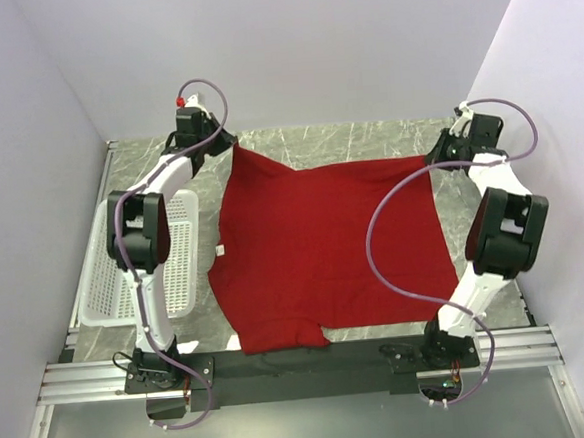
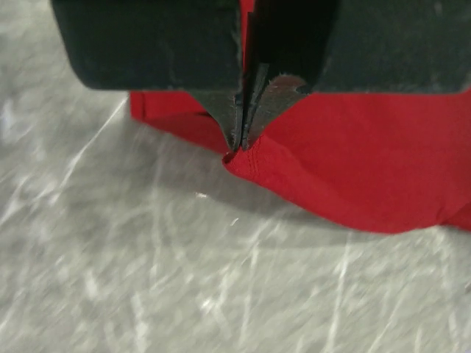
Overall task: Fold and stack the t-shirts
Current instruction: Flatten the tshirt out, then fold the tshirt
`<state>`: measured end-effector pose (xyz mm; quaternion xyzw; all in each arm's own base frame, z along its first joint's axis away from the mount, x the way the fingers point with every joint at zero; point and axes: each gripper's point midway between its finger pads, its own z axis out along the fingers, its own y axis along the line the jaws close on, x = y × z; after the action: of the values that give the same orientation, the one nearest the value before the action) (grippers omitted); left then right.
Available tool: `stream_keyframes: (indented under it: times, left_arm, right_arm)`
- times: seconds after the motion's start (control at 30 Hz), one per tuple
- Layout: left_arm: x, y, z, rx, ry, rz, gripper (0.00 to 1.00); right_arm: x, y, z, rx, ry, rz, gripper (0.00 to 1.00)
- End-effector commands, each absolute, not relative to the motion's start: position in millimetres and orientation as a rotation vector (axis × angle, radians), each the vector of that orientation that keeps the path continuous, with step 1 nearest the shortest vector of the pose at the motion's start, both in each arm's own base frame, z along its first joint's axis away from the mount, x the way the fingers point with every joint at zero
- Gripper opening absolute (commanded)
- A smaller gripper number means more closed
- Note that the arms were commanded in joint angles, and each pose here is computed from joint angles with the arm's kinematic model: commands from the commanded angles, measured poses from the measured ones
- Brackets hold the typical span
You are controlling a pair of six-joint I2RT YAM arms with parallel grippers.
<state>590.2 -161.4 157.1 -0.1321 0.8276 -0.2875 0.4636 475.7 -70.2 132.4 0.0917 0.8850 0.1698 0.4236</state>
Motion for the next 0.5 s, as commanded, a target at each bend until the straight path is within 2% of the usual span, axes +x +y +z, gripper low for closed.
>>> stream_keyframes:
  times: [0.0,0.27,0.47]
  left_arm:
    - [617,-163,188,-0.314,1.949,-0.687,0.01]
    - [632,-166,191,-0.303,1.933,-0.691,0.01]
    - [626,-159,241,-0.258,1.824,-0.711,0.01]
  right_arm:
    - [509,-89,157,0.203,2.139,0.319,0.0]
    - [527,-90,156,0.224,2.138,0.356,0.0]
    - [533,-94,164,0.243,2.118,0.369,0.0]
